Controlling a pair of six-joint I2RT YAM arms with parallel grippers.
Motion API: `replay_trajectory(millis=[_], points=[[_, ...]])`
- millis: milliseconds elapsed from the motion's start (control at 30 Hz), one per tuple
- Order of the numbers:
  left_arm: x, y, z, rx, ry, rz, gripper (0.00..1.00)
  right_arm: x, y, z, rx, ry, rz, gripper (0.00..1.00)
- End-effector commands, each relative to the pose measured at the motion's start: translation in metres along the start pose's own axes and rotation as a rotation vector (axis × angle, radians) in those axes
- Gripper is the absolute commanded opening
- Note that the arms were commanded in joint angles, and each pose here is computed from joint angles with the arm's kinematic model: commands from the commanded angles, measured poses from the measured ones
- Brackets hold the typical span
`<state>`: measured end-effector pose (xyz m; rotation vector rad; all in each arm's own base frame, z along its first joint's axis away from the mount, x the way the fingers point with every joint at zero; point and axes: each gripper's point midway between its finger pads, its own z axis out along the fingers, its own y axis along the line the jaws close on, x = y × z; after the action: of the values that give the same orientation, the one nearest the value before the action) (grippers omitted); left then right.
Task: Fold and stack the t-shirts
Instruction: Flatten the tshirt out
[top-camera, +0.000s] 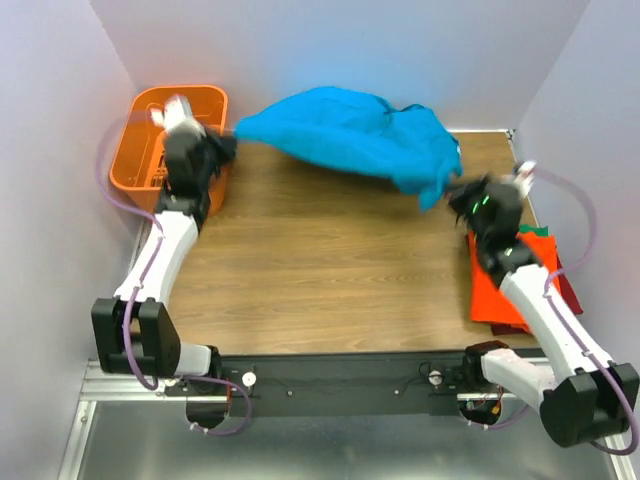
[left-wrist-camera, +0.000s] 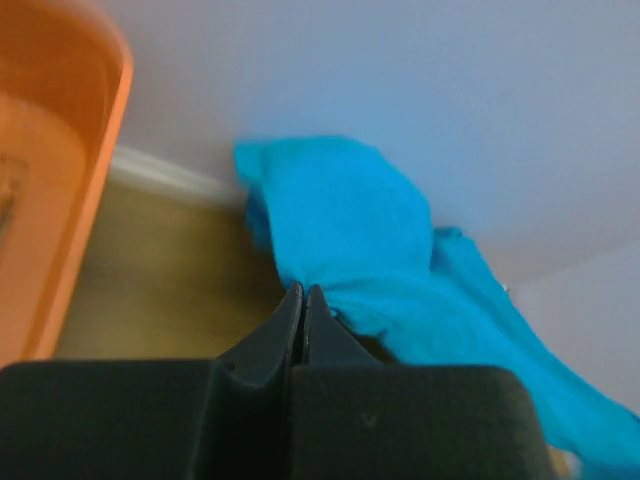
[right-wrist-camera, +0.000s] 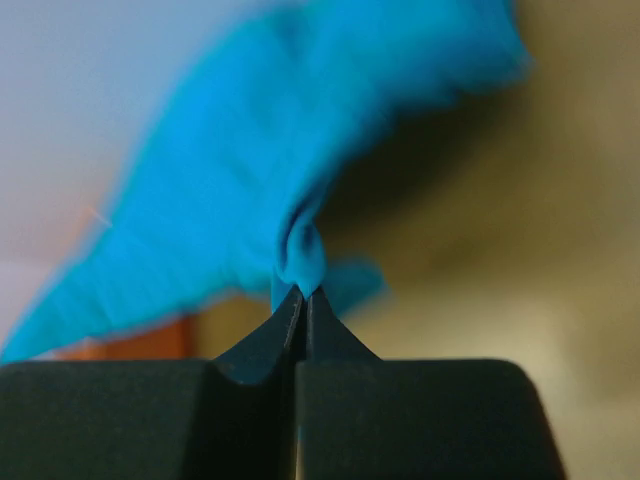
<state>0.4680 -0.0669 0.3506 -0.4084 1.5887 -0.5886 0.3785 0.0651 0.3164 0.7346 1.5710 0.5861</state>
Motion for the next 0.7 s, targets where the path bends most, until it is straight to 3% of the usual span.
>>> replay_trajectory(millis=[0, 33, 67, 133, 167, 233, 367, 467, 667], points=[[0.098, 0.059, -0.043, -0.092, 0.151, -0.143, 0.0, 0.151, -0.123, -0.047, 0.158, 0.396, 0.122, 0.16], [0.129, 0.08, -0.053, -0.136, 0.209, -0.16, 0.0, 0.165, -0.128, -0.055, 0.148, 0.458, 0.11, 0.27], [0.142, 0.087, -0.057, -0.144, 0.226, -0.168, 0.0, 0.175, -0.136, -0.06, 0.157, 0.493, 0.096, 0.59], [0.173, 0.102, -0.07, -0.159, 0.285, -0.192, 0.02, 0.188, -0.146, -0.069, 0.156, 0.548, 0.059, 0.83], [0.18, 0.104, -0.073, -0.159, 0.3, -0.197, 0.05, 0.192, -0.153, -0.075, 0.185, 0.57, 0.048, 0.87], [0.187, 0.109, -0.08, -0.173, 0.309, -0.2, 0.16, 0.189, -0.157, -0.078, 0.203, 0.573, 0.019, 0.89], [0.196, 0.116, -0.096, -0.198, 0.309, -0.191, 0.25, 0.179, -0.17, -0.081, 0.275, 0.533, -0.026, 0.89], [0.191, 0.126, -0.097, -0.256, 0.284, -0.162, 0.26, 0.171, -0.177, -0.075, 0.322, 0.494, -0.058, 0.87], [0.189, 0.144, -0.099, -0.366, 0.291, -0.127, 0.24, 0.179, -0.187, -0.077, 0.374, 0.561, -0.105, 0.79]])
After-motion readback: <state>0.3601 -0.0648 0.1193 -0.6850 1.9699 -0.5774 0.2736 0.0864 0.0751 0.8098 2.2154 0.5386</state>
